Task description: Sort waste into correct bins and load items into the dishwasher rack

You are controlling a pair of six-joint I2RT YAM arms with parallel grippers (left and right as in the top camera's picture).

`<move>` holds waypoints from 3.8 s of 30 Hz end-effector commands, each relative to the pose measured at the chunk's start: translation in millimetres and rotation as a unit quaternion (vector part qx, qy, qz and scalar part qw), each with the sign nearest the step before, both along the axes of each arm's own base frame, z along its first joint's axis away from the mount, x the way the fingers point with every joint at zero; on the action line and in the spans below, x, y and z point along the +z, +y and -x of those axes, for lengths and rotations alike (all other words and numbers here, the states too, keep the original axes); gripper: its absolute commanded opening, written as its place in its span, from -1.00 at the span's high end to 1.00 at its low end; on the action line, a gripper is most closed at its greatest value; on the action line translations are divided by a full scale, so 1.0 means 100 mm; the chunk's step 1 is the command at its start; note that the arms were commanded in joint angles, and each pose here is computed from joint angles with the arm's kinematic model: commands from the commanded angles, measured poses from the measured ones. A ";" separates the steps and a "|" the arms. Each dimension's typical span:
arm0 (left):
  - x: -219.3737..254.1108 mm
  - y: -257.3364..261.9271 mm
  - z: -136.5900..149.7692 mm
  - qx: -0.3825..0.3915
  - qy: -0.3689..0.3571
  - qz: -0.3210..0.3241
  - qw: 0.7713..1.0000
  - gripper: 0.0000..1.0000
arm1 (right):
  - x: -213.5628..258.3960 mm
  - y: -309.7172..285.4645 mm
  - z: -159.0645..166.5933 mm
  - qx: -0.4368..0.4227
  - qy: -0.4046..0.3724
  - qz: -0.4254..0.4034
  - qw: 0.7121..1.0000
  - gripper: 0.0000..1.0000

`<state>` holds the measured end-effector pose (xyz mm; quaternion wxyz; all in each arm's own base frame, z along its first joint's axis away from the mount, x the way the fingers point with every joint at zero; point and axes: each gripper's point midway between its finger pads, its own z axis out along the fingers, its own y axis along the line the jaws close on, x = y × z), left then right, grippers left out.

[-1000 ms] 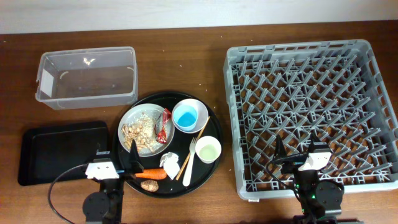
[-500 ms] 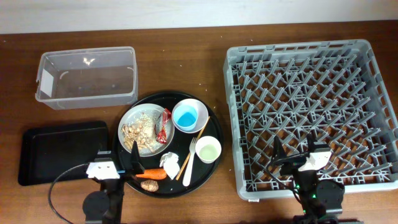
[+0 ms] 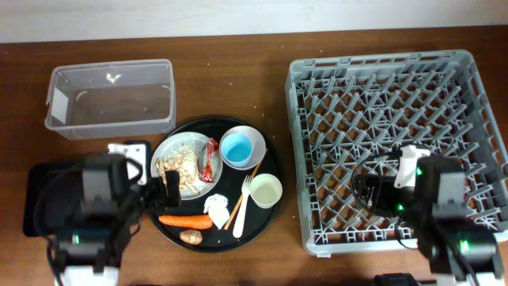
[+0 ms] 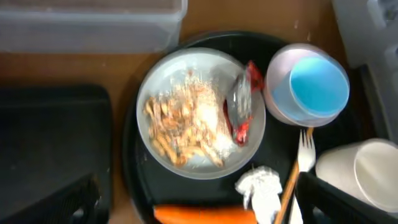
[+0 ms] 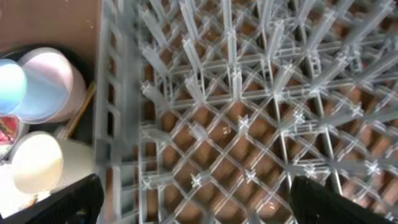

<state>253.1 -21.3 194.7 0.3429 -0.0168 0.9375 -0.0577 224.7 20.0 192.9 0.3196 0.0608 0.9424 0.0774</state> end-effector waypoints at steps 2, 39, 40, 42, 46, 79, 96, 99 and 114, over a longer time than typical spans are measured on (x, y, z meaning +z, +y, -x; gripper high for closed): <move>-0.03 -0.18 -0.22 -0.036 0.050 0.038 0.997 -0.99 | -0.06 -0.03 -0.07 -0.004 0.037 0.004 0.999 -0.97; 0.13 0.35 -1.79 0.082 -0.064 -0.098 0.990 0.99 | -0.21 -0.03 -0.11 -0.004 0.071 0.004 0.997 -0.97; 0.10 0.46 -1.89 0.096 -0.073 -0.097 0.988 0.99 | -0.21 -0.02 -0.11 -0.004 0.071 0.004 0.997 -0.97; -0.04 0.56 -2.03 0.106 -0.073 -0.093 0.987 0.94 | -0.21 -0.02 -0.11 -0.004 0.071 0.004 0.997 -0.97; -0.07 0.56 -2.13 0.106 -0.084 -0.091 0.987 -0.11 | -0.21 -0.02 -0.11 -0.004 0.071 0.004 0.997 -0.97; -1.71 -0.96 0.37 -0.096 0.353 0.069 0.928 0.68 | -0.24 -0.03 -0.05 -0.004 0.085 0.004 0.996 -0.97; -0.20 -0.25 -1.11 0.018 0.129 0.017 0.991 0.92 | -0.24 -0.03 -0.05 -0.004 0.084 0.004 0.996 -0.97; 0.09 0.18 -1.59 0.077 0.021 0.015 0.997 0.91 | -0.24 -0.03 -0.05 -0.004 0.084 0.004 0.996 -0.97; -0.10 0.08 -2.04 0.041 -0.007 0.079 0.996 -0.02 | -0.24 -0.03 -0.05 -0.004 0.084 0.004 0.996 -0.97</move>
